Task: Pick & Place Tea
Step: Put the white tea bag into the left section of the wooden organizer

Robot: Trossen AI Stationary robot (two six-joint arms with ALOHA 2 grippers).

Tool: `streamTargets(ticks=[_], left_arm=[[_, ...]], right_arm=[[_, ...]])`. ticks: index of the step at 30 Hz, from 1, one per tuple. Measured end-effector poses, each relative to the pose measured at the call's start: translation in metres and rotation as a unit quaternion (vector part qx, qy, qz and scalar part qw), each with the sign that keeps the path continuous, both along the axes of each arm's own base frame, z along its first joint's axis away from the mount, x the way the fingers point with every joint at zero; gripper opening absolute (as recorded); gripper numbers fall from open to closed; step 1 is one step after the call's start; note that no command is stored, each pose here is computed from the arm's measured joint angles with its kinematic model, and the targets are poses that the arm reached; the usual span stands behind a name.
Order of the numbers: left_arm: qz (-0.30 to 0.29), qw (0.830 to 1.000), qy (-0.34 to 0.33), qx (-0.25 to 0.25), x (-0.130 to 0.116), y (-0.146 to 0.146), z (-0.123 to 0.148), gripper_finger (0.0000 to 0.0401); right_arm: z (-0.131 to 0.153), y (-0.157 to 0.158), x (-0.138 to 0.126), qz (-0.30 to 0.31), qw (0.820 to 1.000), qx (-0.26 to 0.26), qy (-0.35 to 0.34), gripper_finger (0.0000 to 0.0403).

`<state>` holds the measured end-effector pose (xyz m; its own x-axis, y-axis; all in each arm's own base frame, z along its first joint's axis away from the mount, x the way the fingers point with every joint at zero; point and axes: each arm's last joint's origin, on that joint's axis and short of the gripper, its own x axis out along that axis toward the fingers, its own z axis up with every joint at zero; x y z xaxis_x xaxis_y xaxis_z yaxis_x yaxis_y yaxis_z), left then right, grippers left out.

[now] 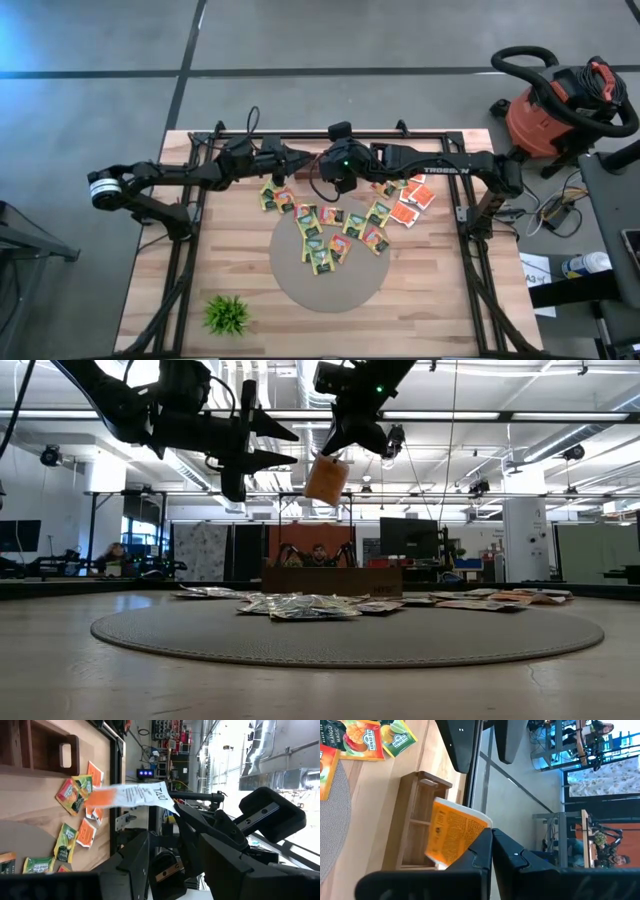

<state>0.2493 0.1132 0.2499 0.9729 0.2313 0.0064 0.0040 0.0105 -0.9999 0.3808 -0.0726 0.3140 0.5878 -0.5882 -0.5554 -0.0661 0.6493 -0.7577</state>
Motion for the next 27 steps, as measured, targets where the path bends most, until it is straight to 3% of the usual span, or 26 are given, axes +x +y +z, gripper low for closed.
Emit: streamTargets(ticks=[14, 27], left_arm=[[0.0, 1.0, -0.001, -0.003, -0.0001, 0.0002, 0.0001, 0.0165], [-0.002, 0.997, 0.001, -0.08, 0.0007, -0.0013, -0.0039, 0.0165]], right_arm=[[0.0, 0.0001, 0.0, -0.002, 1.0, 0.002, -0.002, 0.0008], [0.0014, -0.0004, 0.0006, -0.017, 1.0, 0.0, -0.016, 0.0008]])
